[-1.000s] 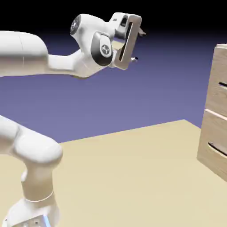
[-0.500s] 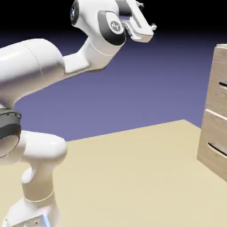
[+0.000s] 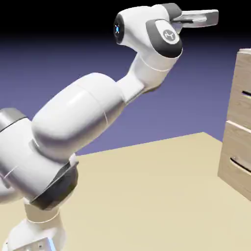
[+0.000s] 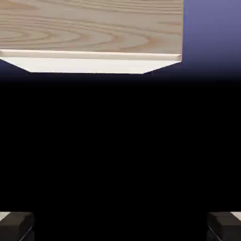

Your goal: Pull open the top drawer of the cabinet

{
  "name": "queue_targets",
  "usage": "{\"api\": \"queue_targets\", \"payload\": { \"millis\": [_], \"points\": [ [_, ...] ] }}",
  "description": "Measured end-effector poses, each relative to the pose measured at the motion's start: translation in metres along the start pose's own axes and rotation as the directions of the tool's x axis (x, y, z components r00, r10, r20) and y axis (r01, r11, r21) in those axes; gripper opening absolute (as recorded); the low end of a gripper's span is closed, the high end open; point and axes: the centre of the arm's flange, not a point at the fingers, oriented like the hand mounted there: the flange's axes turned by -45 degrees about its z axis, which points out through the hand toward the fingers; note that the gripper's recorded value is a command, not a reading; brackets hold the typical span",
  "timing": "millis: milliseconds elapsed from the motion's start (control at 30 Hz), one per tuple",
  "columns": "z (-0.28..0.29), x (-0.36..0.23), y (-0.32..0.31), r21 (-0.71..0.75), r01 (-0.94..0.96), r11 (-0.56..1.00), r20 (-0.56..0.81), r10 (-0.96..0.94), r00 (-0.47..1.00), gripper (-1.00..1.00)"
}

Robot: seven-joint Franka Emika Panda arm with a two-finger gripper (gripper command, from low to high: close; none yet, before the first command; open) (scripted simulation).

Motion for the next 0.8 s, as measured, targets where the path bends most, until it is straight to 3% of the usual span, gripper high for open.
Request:
{"api": "queue_targets", "payload": {
  "millis": [200, 400, 600, 800],
  "points": [
    [0.049, 0.049, -0.018, 0.040, 0.308, 0.951, -0.023, -0.307, 0.951, 0.00],
    [0.103, 0.113, -0.018, 0.043, 0.599, 0.800, -0.083, -0.594, 0.800, 0.00],
    [0.158, 0.188, 0.003, -0.010, 0.836, 0.548, -0.139, -0.829, 0.541, 0.00],
    [0.208, 0.272, 0.044, -0.105, 0.973, 0.206, -0.149, -0.970, 0.190, 0.00]
  ]
}}
